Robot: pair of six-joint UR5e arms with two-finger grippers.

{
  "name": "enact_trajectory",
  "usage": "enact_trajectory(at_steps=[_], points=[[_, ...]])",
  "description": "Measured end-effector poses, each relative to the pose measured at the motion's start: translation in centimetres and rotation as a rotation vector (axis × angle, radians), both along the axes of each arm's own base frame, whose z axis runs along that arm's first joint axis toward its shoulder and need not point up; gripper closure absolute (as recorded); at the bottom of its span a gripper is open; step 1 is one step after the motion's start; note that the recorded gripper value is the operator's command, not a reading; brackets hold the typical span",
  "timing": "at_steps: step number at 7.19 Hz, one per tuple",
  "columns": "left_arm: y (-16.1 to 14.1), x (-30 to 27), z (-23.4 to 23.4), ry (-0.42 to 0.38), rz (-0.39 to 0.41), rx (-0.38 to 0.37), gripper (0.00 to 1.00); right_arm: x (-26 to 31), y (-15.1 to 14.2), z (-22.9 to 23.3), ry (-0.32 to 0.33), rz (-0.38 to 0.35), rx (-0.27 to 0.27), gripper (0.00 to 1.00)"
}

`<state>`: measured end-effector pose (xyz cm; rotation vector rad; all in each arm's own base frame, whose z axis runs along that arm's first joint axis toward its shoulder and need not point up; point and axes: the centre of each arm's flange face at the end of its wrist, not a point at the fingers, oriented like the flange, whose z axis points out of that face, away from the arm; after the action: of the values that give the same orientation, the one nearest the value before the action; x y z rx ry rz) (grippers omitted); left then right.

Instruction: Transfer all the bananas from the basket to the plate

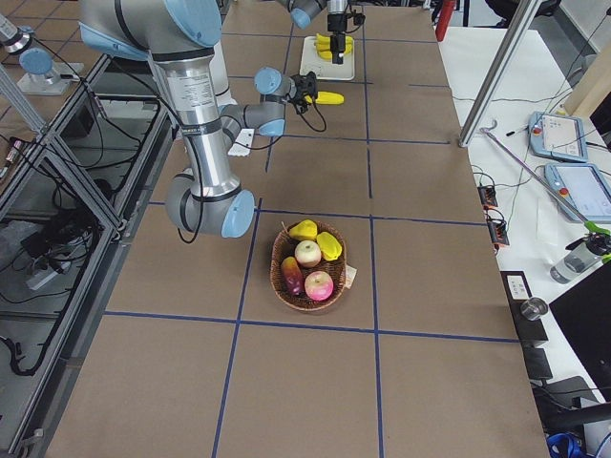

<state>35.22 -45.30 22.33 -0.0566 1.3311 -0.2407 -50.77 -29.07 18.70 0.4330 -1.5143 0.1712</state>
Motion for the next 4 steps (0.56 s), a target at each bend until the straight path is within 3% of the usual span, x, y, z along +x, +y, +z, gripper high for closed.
enact_trajectory(at_steps=[4], points=[[2.1, 5.3, -4.1, 0.040, -0.015, -0.031, 0.00, -2.9, 1.3, -3.7, -0.063, 0.041, -0.030, 0.91]])
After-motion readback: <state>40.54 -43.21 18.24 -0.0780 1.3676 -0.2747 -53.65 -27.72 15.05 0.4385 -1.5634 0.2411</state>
